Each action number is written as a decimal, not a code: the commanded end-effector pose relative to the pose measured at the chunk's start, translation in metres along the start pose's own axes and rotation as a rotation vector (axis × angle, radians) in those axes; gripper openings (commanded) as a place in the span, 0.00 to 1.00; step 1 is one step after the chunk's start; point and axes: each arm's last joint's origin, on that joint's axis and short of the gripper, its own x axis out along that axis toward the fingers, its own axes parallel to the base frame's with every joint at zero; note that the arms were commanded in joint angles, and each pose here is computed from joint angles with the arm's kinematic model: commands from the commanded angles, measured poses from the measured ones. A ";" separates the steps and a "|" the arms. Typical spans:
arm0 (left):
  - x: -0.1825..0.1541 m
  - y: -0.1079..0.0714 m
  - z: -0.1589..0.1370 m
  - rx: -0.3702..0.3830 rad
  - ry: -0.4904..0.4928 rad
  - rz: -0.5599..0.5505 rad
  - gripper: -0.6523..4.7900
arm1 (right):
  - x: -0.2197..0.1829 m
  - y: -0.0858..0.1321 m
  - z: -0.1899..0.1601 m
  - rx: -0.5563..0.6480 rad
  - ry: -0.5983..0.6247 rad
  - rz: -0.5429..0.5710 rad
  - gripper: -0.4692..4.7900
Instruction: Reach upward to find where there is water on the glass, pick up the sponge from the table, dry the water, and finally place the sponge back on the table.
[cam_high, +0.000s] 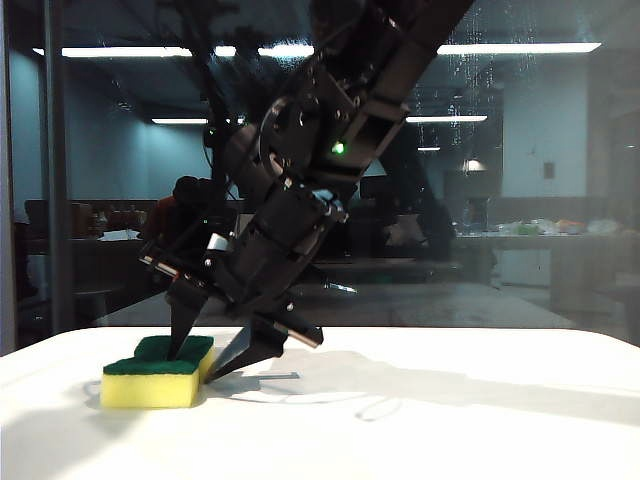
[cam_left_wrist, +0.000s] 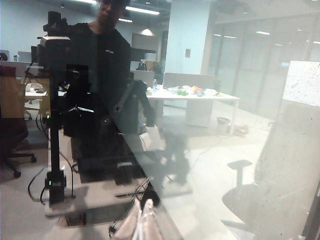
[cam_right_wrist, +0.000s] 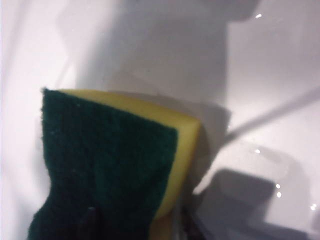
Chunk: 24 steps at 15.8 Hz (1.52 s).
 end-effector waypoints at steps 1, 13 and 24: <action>-0.003 -0.002 0.004 0.009 -0.019 -0.005 0.11 | 0.003 0.000 -0.004 -0.001 0.015 -0.017 0.17; -0.002 -0.001 0.003 0.007 -0.016 -0.005 0.11 | -0.096 0.030 0.038 -0.190 -0.185 0.084 0.07; -0.002 -0.001 0.003 0.005 -0.011 -0.004 0.11 | -0.362 0.040 0.061 -0.363 -0.915 0.078 0.07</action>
